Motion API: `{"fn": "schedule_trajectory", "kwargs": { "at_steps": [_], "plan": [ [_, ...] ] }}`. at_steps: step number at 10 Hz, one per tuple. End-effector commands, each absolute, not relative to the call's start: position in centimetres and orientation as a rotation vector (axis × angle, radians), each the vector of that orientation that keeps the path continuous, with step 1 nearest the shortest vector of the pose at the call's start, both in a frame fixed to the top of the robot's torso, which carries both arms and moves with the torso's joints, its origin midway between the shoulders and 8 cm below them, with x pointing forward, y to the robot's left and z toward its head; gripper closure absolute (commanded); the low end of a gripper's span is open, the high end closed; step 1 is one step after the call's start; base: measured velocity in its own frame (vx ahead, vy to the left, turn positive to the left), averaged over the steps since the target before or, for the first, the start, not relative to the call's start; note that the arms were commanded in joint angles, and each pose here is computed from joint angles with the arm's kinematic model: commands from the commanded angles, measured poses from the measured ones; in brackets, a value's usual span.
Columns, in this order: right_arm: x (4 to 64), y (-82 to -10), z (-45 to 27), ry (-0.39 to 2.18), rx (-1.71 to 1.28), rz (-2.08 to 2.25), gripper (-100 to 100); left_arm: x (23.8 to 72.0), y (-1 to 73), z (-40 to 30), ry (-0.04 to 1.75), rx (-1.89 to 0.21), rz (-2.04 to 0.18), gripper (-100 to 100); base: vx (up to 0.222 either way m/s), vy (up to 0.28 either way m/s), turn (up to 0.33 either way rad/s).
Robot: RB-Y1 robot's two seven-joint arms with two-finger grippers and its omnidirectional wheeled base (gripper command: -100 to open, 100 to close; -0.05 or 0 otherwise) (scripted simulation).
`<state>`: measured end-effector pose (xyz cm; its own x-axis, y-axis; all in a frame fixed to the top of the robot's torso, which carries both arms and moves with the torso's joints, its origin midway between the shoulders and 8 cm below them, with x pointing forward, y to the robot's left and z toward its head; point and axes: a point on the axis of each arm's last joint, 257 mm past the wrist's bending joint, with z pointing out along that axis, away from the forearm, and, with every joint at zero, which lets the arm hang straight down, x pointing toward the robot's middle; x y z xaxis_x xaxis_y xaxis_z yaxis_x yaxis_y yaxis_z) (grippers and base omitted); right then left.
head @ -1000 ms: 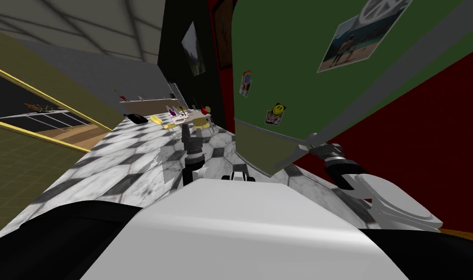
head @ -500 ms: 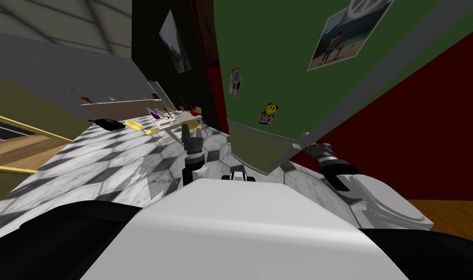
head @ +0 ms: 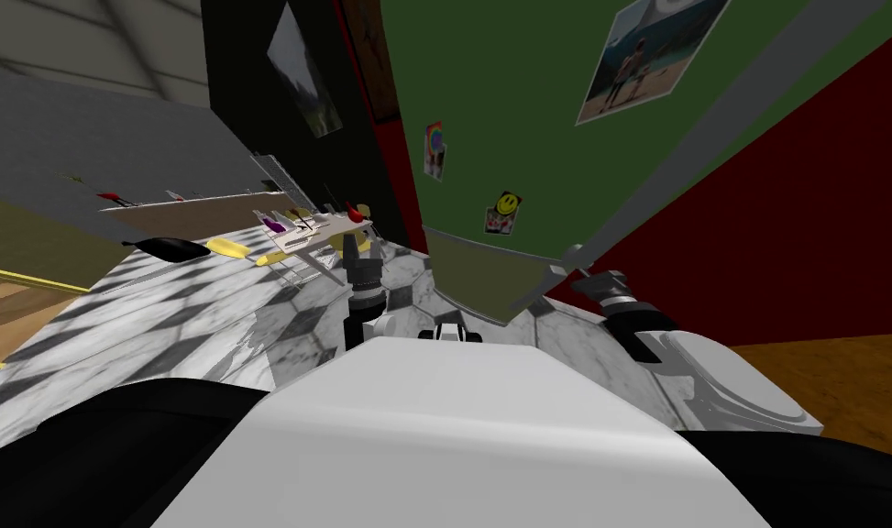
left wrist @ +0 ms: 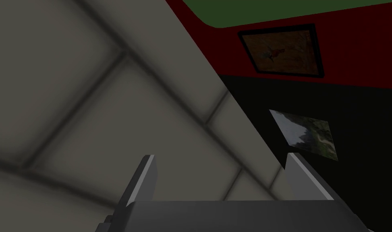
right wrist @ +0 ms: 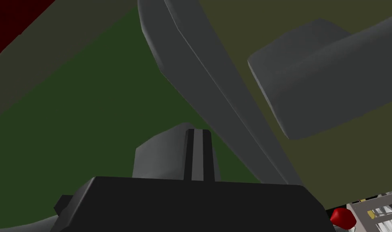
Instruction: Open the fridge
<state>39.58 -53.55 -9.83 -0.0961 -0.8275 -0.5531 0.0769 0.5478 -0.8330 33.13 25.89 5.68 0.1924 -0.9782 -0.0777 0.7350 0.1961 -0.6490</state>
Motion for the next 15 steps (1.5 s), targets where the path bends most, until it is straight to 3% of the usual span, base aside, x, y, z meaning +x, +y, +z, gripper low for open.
{"fn": "schedule_trajectory", "kwargs": {
  "at_steps": [1,12,13,15],
  "plan": [
    [39.0,-54.8,-9.7,1.492,-0.654,-0.89,100,33.1,25.9,5.7,0.547,-0.538,-1.287,0,-0.053,0.25,-0.126],
    [35.4,-60.8,-9.7,1.568,-0.536,-1.005,100,33.1,25.9,5.7,0.547,-0.538,-1.287,0,-0.078,0.279,-0.112],
    [35.0,-61.0,-9.0,1.567,-0.564,-1.022,-100,33.1,25.9,5.7,0.547,-0.538,-1.286,0,0.003,0.039,-0.085],
    [35.0,-61.0,-7.8,1.554,-0.591,-1.035,-100,33.1,25.9,5.7,0.547,-0.538,-1.286,0,0.041,0.02,-0.031]
  ]
}}
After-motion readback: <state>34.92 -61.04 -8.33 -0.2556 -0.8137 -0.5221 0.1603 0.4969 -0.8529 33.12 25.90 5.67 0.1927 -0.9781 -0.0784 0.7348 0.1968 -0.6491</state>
